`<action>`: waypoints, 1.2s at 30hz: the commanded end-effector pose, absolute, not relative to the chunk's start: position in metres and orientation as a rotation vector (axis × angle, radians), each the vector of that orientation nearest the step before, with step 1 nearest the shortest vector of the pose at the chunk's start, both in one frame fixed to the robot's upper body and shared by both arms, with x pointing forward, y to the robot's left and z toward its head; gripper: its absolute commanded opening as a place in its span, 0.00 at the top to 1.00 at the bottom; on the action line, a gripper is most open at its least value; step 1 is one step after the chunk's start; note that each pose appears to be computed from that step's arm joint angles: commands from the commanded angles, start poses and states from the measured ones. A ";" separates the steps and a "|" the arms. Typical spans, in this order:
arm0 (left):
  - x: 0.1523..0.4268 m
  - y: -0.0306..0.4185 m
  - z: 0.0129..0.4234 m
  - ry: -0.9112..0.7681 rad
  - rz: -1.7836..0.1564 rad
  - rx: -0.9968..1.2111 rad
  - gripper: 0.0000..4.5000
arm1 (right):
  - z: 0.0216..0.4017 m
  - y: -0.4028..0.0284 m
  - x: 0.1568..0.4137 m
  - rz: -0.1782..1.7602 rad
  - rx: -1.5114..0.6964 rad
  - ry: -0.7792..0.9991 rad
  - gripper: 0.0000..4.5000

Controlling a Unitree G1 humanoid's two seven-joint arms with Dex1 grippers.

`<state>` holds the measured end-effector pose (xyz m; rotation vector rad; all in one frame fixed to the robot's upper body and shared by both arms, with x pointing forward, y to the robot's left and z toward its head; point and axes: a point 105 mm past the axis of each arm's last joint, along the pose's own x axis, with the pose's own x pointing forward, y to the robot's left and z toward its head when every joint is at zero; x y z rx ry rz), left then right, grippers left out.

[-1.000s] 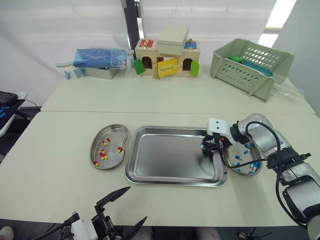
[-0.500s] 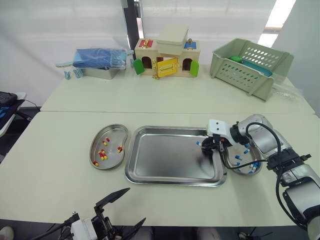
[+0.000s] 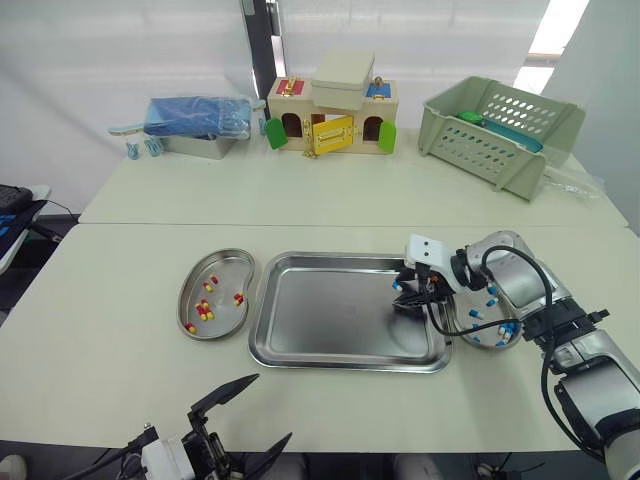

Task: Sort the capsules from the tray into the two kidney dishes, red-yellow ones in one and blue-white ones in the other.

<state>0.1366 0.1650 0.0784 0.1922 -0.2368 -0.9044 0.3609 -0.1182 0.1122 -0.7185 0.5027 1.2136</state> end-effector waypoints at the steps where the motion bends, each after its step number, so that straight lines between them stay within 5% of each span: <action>1: 0.134 0.163 0.082 -0.255 -0.903 0.198 0.00 | 0.110 -0.119 0.362 1.196 -0.750 0.500 0.41; 12: 0.135 0.163 0.082 -0.254 -0.899 0.203 0.00 | 0.106 -0.125 0.358 1.201 -0.781 0.521 0.99; 23: 0.137 0.161 0.088 -0.274 -0.942 0.189 0.00 | 0.142 -0.123 0.349 1.251 -0.699 0.358 1.00; 28: 0.134 0.152 0.088 -0.298 -1.047 0.192 0.00 | 0.171 -0.159 0.333 1.202 -0.654 0.313 1.00; 36: 0.147 0.146 0.088 -0.331 -1.122 0.177 0.00 | 0.161 -0.231 0.302 1.032 -0.675 0.490 1.00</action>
